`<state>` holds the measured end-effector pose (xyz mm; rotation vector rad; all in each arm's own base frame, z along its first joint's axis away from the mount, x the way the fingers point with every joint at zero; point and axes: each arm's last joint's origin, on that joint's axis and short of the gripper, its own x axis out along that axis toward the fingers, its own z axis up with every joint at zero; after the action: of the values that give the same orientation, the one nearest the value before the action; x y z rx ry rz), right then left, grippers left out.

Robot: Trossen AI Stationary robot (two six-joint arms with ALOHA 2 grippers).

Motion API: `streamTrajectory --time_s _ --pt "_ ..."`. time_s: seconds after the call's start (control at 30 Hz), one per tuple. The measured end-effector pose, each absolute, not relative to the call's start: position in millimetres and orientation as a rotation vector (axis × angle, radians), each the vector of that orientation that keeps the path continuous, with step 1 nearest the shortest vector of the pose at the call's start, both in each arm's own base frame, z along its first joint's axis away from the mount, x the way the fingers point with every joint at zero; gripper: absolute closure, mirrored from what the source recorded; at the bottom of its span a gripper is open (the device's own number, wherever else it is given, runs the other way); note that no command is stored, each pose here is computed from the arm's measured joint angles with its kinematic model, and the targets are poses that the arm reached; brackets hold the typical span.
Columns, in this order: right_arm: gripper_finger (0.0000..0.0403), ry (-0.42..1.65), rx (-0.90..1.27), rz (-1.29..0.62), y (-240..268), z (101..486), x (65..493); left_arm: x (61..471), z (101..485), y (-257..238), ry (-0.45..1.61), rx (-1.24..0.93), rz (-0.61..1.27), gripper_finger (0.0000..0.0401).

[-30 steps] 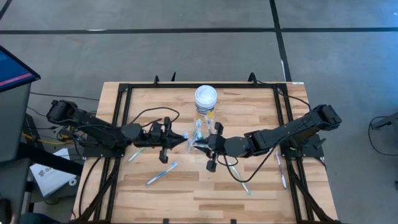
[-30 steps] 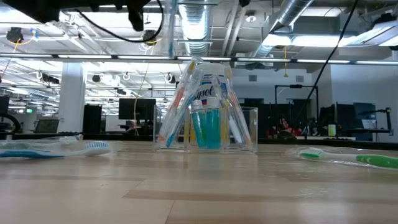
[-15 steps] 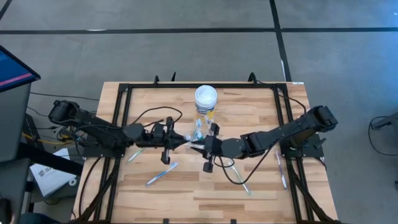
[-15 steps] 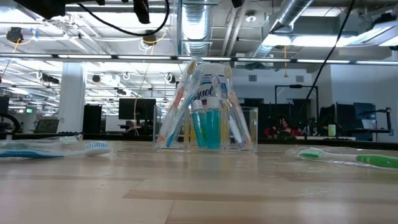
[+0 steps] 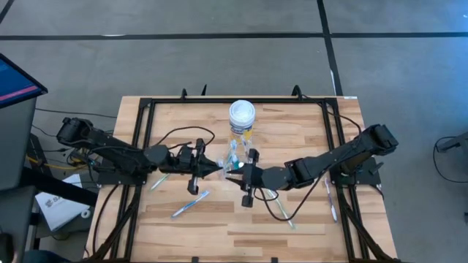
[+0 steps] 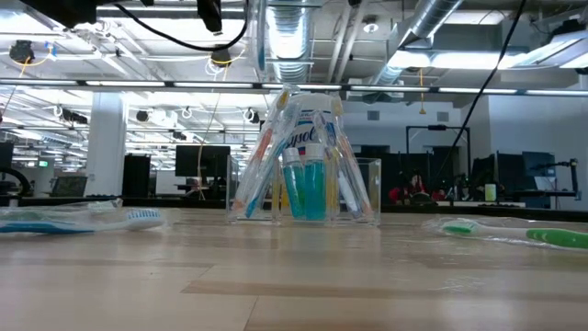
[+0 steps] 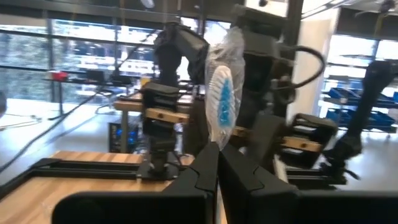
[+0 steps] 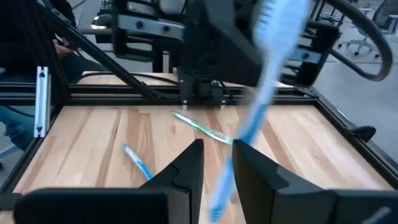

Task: Pick & Place toothbrushing station
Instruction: Put the left blue toothbrush into the transparent organizer

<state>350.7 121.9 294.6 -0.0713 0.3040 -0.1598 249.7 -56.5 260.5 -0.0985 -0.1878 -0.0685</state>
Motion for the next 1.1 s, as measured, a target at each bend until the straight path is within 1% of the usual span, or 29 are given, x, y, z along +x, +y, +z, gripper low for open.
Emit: streamTrajectory --time_s 0.5,0.77,0.87,1.0,1.1 --pt "0.0327 0.295 -0.038 -0.188 113.7 295.4 353.7 249.2 260.3 -58.5 -0.186 -0.103 -0.086 0.0401" --pt "0.0329 0.275 -0.026 -0.198 109.3 297.3 355.8 257.0 249.1 -60.3 -0.159 -0.098 -0.083 0.0401" --pt "0.0342 0.277 -0.027 -0.194 110.5 297.2 355.4 257.0 250.4 -60.3 -0.177 -0.098 -0.083 0.0401" --pt "0.0386 0.283 -0.03 -0.194 110.4 296.6 355.3 256.7 251.2 -60.2 -0.182 -0.098 -0.083 0.0401" --pt "0.0387 0.282 -0.03 -0.194 110.4 296.6 355.3 256.8 251.0 -60.1 -0.181 -0.096 -0.083 0.04"
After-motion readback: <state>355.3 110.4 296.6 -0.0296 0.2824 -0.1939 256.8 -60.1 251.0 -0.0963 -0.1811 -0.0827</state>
